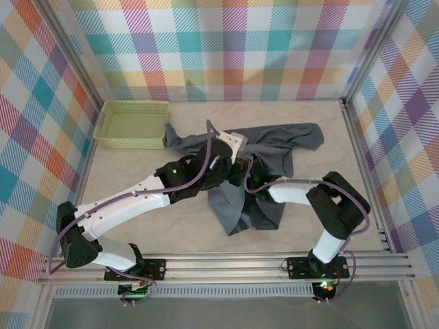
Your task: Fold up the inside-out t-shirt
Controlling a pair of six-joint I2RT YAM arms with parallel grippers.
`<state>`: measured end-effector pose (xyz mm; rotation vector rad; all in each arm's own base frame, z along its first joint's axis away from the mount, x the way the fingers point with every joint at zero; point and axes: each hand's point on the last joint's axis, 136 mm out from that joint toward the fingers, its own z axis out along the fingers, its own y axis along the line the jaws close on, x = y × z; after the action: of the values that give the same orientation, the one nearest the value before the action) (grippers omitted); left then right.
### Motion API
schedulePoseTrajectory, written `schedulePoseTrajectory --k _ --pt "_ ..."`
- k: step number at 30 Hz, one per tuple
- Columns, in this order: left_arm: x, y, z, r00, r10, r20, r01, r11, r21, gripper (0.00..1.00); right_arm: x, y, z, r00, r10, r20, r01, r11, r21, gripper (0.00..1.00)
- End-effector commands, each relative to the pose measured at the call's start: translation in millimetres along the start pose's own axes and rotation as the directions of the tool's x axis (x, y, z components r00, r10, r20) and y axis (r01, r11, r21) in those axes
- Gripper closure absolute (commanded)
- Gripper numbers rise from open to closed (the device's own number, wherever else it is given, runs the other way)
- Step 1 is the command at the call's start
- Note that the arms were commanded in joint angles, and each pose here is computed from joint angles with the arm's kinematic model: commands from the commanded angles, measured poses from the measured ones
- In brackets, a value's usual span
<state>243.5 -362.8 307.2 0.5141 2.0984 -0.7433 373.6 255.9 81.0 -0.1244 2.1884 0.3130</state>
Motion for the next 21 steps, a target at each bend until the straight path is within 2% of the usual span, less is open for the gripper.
schedulePoseTrajectory --k 1,3,11,20,21 --pt "-37.6 -52.5 -34.2 0.998 -0.015 0.055 0.003 0.978 0.21 0.94 11.8 -4.6 19.7 0.994 0.011 -0.11 -0.006 0.999 0.045 0.07" --pt "-50.2 -60.1 -38.7 0.997 -0.031 0.069 0.014 0.973 0.231 0.94 11.7 -7.1 29.0 0.988 0.026 -0.149 -0.011 0.995 0.103 0.0" --pt "-83.4 -83.0 -47.6 0.992 -0.057 0.108 0.023 0.956 0.291 0.94 19.9 -37.1 57.0 0.937 0.129 -0.325 -0.007 0.936 0.351 0.0" --pt "-105.8 -94.1 -52.4 0.988 -0.068 0.14 0.021 0.95 0.312 0.94 54.3 -41.0 87.8 0.807 0.179 -0.563 0.133 0.874 0.468 0.0" --pt "-108.6 -97.0 -54.4 0.987 -0.071 0.144 0.021 0.946 0.324 0.94 54.8 -40.8 89.7 0.797 0.179 -0.576 0.153 0.864 0.479 0.03"
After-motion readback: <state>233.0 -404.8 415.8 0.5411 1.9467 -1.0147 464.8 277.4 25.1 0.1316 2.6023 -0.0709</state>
